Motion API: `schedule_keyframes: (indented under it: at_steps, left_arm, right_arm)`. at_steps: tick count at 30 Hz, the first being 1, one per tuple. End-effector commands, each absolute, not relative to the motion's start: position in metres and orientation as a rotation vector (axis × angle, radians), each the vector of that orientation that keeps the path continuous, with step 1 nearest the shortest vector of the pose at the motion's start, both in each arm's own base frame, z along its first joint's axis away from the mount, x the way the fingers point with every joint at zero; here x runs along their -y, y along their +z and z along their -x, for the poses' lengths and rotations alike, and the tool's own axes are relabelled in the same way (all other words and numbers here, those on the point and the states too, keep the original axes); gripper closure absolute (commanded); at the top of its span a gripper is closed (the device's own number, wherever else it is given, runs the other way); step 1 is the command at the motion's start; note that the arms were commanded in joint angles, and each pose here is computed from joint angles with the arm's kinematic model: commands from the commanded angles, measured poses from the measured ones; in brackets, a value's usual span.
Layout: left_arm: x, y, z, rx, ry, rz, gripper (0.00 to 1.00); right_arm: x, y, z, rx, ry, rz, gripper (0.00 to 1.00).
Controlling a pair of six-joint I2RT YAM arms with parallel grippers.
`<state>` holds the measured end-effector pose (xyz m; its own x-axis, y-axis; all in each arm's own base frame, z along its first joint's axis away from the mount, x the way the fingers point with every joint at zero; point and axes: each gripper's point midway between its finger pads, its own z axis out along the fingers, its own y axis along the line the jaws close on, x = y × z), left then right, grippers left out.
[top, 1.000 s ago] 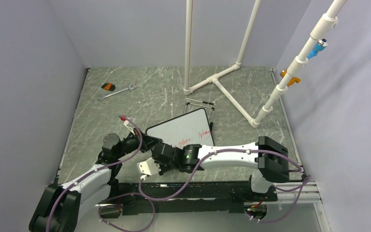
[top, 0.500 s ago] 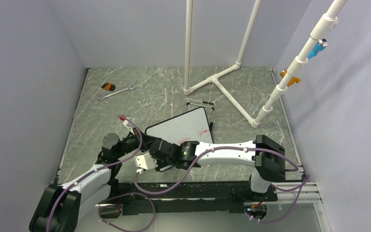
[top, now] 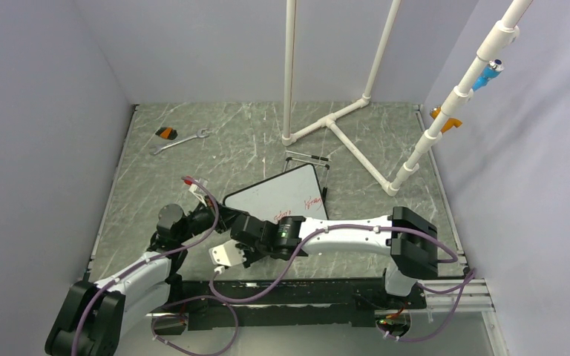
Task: Erase the whiteboard
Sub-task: Erase the whiteboard at the center of the board.
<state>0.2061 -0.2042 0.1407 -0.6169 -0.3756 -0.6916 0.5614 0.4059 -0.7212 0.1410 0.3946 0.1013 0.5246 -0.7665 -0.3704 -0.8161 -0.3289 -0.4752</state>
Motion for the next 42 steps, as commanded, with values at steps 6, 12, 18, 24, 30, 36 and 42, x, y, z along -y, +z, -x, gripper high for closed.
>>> schedule_keyframes:
  at_steps: [6, 12, 18, 24, 30, 36, 42]
  left_arm:
    - [0.213, 0.170, -0.197, -1.691, -1.409, -0.277, 1.00]
    - [0.214, 0.169, -0.197, -1.692, -1.411, -0.276, 1.00]
    - [0.214, 0.170, -0.198, -1.693, -1.414, -0.275, 1.00]
    - [0.213, 0.169, -0.197, -1.697, -1.403, -0.278, 1.00]
    - [0.214, 0.170, -0.197, -1.694, -1.410, -0.286, 1.00]
    - [0.214, 0.170, -0.197, -1.693, -1.415, -0.285, 1.00]
    - [0.214, 0.172, -0.197, -1.693, -1.404, -0.291, 1.00]
  right_arm:
    - [-0.415, 0.118, -0.156, -1.359, 0.088, 1.992, 1.00]
    - [-0.418, 0.145, -0.187, -1.412, 0.032, 1.806, 1.00]
    - [-0.412, 0.128, -0.164, -1.391, 0.135, 1.942, 1.00]
    - [-0.401, 0.124, -0.171, -1.416, 0.126, 1.941, 1.00]
    - [-0.387, 0.151, -0.217, -1.502, 0.074, 1.777, 1.00]
    - [-0.379, 0.124, -0.195, -1.474, 0.123, 1.917, 1.00]
    - [-0.377, 0.094, -0.142, -1.374, 0.240, 2.161, 1.00]
